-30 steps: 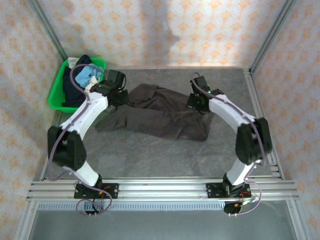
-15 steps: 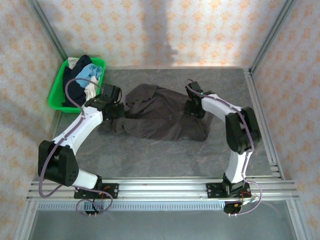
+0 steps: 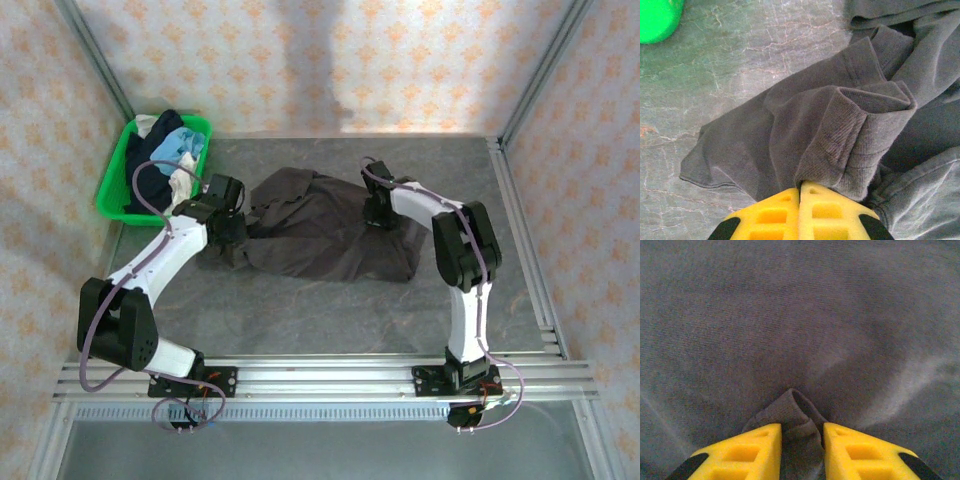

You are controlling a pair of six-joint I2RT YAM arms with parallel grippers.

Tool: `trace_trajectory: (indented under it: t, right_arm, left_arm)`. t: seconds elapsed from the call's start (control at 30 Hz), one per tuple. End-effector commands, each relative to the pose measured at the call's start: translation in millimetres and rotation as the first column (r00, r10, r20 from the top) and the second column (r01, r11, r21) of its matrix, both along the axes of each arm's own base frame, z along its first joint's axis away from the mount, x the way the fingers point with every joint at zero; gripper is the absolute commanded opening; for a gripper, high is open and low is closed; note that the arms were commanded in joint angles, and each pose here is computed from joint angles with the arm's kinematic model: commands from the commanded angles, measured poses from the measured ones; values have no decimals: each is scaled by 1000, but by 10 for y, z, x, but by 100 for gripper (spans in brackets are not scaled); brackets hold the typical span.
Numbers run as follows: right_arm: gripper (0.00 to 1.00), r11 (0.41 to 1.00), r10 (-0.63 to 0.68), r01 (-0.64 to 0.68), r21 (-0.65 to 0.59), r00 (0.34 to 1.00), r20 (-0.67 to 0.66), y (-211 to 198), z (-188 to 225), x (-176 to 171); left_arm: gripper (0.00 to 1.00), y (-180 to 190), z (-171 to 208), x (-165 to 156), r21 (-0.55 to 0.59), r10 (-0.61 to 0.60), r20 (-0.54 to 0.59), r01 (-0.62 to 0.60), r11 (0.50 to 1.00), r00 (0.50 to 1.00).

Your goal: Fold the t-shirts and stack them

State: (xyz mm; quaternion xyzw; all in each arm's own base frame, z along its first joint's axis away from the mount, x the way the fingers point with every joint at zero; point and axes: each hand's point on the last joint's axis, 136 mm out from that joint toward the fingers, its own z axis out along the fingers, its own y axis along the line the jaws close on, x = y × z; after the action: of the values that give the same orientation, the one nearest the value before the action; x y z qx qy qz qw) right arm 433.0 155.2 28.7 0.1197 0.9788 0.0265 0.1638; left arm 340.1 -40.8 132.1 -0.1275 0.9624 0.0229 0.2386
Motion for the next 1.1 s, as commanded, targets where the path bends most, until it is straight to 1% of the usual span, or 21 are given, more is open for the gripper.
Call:
trace_trajectory:
  t: [0.0,0.07,0.17,0.27,0.37,0.43,0.5,0.57,0.6,0.63,0.67,0.73,0.83,0.9,1.0,1.07]
  right_arm:
    - [10,999,4,-3,-43,1000,24,-42,206,40]
    - [0,999,13,-9,-49,998,64,-78,458,27]
    - [0,999,17,-11,-45,991,130,-161,931,-101]
    - [0,1000,10,-8,-8,974,227,-276,1492,-362]
    - [0,999,19,-33,35,937,350,-401,2131,-711]
    - [0,995,40,-73,61,903,428,-465,2545,-958]
    - [0,991,54,-107,77,862,504,-545,2949,-1211]
    - [0,986,69,-141,85,823,563,-606,3260,-1423]
    - [0,984,82,-157,82,813,577,-620,3348,-1497]
    - [0,985,83,-154,76,811,579,-645,3385,-1528]
    - [0,988,76,-139,66,816,574,-678,3373,-1530]
    - [0,991,75,-124,53,834,547,-671,3226,-1456]
    - [0,998,41,-57,17,865,500,-695,2933,-1222]
    - [0,1000,19,-19,-3,888,460,-692,2735,-1004]
    - [0,1000,6,-2,-9,906,423,-660,2570,-744]
    - [0,999,-9,30,-45,917,399,-711,2463,-628]
  left_arm:
    - [0,81,451,62,14,34,102,-35,999,994]
    - [0,84,697,78,2,39,151,-40,999,988]
    - [0,120,1189,31,-27,67,261,-62,998,963]
    - [0,187,1737,-114,-66,102,390,-83,994,915]
    - [0,262,2297,-338,-99,120,525,-79,992,842]
    - [0,288,2683,-526,-127,121,611,-54,990,782]
    - [0,271,3072,-714,-155,110,696,0,988,709]
    - [0,243,3377,-871,-167,93,757,53,985,646]
    - [0,248,3484,-935,-172,95,776,64,983,623]
    - [0,242,3541,-958,-170,90,787,74,983,610]
    - [0,251,3566,-956,-166,90,791,71,984,605]
    - [0,217,3486,-837,-157,78,780,73,985,621]
    - [0,95,3231,-503,-156,56,745,92,984,665]
    - [0,27,3047,-233,-146,41,714,91,985,699]
    - [0,-71,2861,134,-123,9,677,101,987,736]
    - [0,-159,2741,302,-118,-21,648,126,985,762]
